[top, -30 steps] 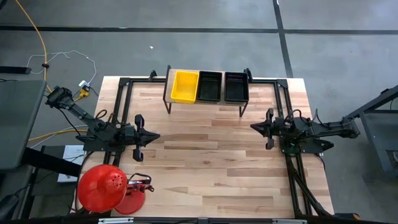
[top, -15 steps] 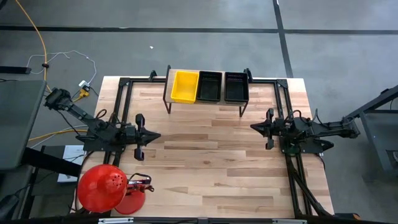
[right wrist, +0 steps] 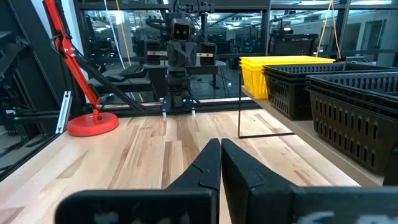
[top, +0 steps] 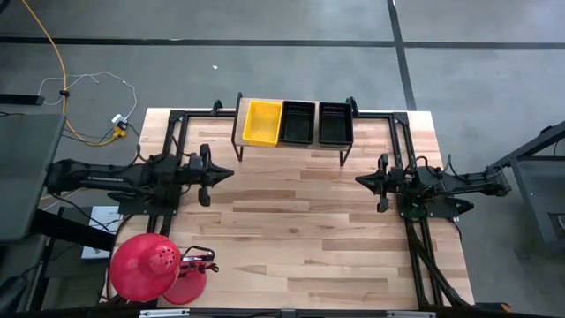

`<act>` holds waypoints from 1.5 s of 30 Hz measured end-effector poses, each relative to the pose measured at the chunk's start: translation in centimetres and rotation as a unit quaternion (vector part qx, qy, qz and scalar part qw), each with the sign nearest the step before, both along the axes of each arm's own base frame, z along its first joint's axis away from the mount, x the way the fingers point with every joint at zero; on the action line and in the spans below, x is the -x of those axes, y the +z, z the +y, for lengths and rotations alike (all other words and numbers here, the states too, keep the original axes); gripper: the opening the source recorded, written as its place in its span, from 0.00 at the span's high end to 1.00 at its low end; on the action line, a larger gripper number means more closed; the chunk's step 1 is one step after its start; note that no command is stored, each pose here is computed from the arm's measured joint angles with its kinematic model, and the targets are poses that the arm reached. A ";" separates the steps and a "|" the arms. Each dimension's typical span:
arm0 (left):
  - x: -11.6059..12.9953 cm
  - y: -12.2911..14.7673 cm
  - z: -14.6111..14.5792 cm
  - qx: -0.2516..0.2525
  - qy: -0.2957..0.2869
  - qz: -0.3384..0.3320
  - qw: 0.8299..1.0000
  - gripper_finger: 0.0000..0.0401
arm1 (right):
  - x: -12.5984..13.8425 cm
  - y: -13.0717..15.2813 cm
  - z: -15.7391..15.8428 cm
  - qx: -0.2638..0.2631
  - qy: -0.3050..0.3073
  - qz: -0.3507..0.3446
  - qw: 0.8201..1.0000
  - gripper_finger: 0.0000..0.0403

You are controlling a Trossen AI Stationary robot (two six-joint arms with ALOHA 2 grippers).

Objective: Stack baskets on shelf by color
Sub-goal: Return to Home Position

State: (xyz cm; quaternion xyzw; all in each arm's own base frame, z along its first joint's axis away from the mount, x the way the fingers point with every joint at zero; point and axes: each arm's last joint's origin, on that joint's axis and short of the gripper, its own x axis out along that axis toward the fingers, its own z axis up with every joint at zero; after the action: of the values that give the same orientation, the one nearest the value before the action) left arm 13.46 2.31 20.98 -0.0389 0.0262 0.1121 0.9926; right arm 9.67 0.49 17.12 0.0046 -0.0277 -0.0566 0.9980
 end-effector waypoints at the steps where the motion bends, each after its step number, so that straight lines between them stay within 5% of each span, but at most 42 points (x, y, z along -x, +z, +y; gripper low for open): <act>1: 0.3 0.0 0.0 0.000 0.002 0.001 1.000 1.00 | 0.0 0.0 0.0 0.000 0.000 0.000 1.000 1.00; 21: 3.9 -3.0 -1.2 0.004 -0.059 -0.102 0.993 1.00 | 0.0 0.0 0.0 0.000 0.000 0.000 1.000 1.00; 28: 3.8 -3.7 -1.5 -0.021 -0.031 -0.058 0.998 1.00 | 0.0 0.0 0.0 0.000 0.000 0.000 1.000 1.00; 45: 3.7 -4.2 -2.0 -0.055 -0.099 -0.028 0.993 1.00 | 0.0 0.0 0.0 0.000 0.000 0.001 1.000 1.00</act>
State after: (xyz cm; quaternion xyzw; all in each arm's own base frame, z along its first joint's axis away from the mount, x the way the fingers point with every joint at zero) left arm 9.79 0.31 16.75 0.0154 -0.0037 0.0134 0.9998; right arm 9.68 0.49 17.09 0.0045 -0.0271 -0.0566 0.9980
